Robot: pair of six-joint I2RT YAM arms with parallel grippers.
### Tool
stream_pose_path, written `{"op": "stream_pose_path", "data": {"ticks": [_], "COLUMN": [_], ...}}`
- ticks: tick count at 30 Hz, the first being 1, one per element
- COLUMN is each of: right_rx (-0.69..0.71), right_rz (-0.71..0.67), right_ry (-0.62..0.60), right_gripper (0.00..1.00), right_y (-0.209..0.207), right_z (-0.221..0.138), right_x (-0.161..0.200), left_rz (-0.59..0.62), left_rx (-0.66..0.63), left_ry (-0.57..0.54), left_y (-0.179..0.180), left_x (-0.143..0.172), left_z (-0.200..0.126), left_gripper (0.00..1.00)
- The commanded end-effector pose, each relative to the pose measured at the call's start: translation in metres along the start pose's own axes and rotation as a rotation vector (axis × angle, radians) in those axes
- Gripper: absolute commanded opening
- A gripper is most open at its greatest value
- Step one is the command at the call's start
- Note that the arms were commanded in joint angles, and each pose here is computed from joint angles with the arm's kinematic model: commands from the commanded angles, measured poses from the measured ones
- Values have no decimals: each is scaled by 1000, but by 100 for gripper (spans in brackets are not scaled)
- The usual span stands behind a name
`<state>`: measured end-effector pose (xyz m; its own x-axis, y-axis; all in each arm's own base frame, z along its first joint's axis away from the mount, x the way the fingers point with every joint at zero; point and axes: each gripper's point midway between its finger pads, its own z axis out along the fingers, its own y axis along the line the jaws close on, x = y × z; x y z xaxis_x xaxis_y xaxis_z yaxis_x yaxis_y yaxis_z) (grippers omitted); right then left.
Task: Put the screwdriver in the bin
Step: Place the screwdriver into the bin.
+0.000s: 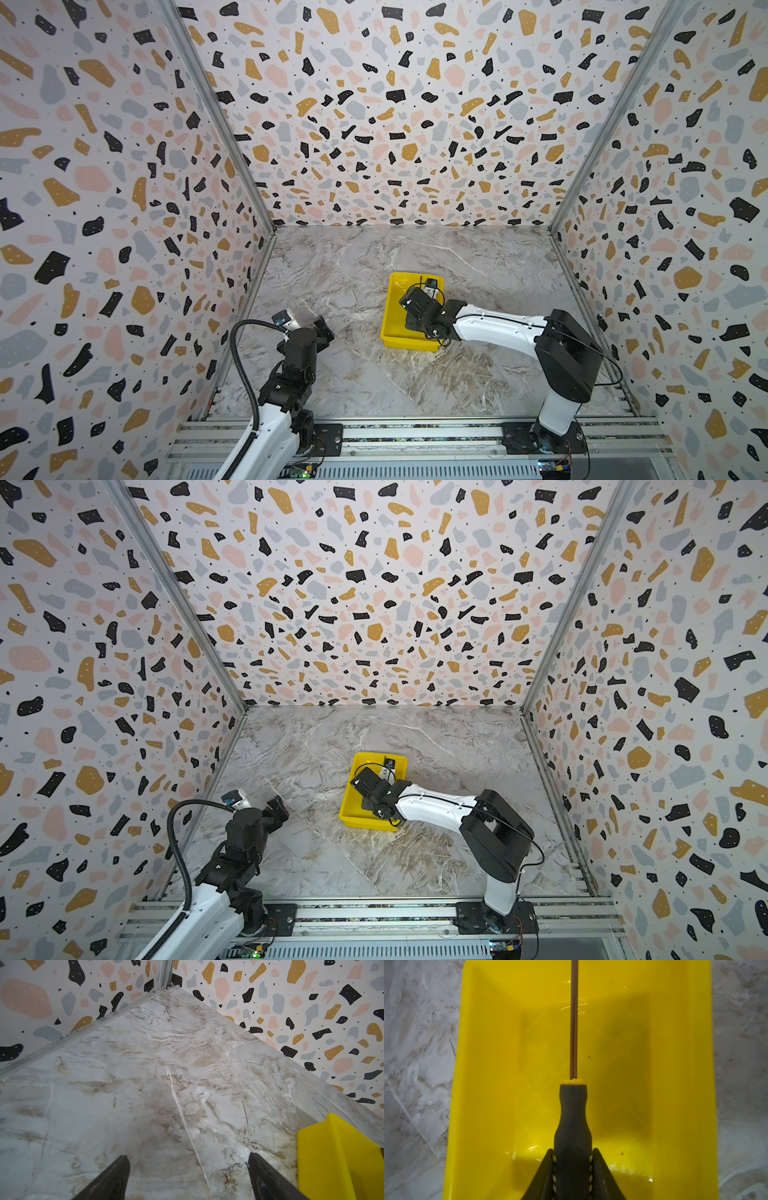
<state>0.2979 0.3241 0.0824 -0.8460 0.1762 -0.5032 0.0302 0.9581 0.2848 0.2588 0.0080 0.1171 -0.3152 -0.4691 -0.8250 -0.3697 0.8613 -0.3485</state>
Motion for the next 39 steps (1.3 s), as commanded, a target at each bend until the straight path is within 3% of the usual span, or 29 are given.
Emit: {"op": "stream_pose_path", "data": {"ticks": [1,17,30,39], "right_rx": [-42,-36,-81,-113], "right_rz": [-10,-33,-37,-61], "right_ry": [-20,1,-15,-107], "right_gripper": [24,26,41,45], "right_y": [14,11,17,20], "right_z": [-9,-5,-18,-55], "right_x": [-15,-13,-19,-49], "left_rz": [-15,-18,-22,-26], "left_rx": [20,16,16,19], "left_ry": [-27,-30,-34,-38], "left_y": [-3,-2,-1,-1], "left_x": [-5,-5,-6,-7], "left_z": [0,-1,-2,-3], "left_gripper": [90,90,90,90]}}
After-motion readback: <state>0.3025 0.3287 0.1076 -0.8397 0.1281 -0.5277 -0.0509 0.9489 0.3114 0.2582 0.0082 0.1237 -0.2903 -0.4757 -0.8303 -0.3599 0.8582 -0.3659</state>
